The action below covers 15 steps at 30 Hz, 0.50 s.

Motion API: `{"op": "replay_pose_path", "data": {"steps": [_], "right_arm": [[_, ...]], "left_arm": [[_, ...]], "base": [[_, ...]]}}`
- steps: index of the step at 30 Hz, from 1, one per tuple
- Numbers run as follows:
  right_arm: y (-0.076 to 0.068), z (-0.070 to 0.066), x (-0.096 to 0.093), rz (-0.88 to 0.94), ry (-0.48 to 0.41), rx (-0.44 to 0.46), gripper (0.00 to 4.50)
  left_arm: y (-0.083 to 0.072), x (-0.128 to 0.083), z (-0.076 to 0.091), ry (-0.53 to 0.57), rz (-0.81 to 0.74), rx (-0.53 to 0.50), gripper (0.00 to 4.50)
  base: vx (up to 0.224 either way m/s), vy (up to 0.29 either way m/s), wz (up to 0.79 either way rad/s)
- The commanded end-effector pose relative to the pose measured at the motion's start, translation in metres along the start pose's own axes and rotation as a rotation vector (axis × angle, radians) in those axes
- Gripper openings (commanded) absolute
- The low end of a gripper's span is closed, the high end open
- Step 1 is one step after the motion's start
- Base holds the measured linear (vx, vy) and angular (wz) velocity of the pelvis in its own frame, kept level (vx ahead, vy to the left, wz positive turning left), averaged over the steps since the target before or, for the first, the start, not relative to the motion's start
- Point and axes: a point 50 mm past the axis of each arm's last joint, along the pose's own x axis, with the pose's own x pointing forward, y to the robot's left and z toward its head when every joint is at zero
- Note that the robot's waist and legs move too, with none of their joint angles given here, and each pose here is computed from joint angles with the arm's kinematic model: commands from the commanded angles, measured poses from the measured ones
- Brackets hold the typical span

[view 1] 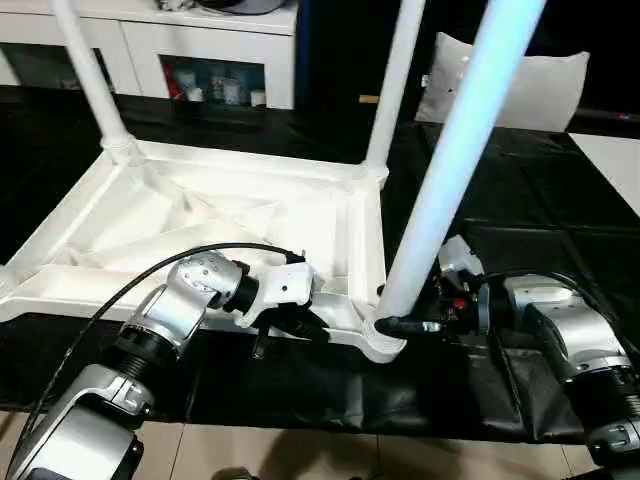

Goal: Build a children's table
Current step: Rotate leg to tighten

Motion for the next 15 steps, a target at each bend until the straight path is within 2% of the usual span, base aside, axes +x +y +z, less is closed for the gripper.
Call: {"op": "replay_pose_path", "data": {"steps": [1,5,10,13,15], "right_arm": [[0.002,0.005,-0.002,0.030,-0.010,-0.005,2.60],[0.006,0.001,-0.002,0.056,-0.009,0.024,2.24],[0.008,0.001,0.001,0.052,-0.023,0.036,2.12],[0.005,0.003,0.010,-0.021,-0.062,0.064,2.10],[-0.004,0.005,0.022,-0.157,-0.074,0.070,2.09]], "left_arm": [[-0.005,0.010,0.003,0.026,-0.105,0.033,0.00],[-0.004,0.009,0.001,0.017,-0.096,0.018,0.00],[-0.004,0.010,0.001,0.001,-0.088,-0.003,0.00],[-0.002,0.011,0.002,-0.017,-0.040,-0.064,0.00],[0.003,0.011,0.005,-0.046,0.022,-0.114,0.00]], "base": [[0.000,0.000,0.00],[0.000,0.000,0.00],[0.000,0.000,0.00],[0.000,0.000,0.00],[0.000,0.000,0.00]]}}
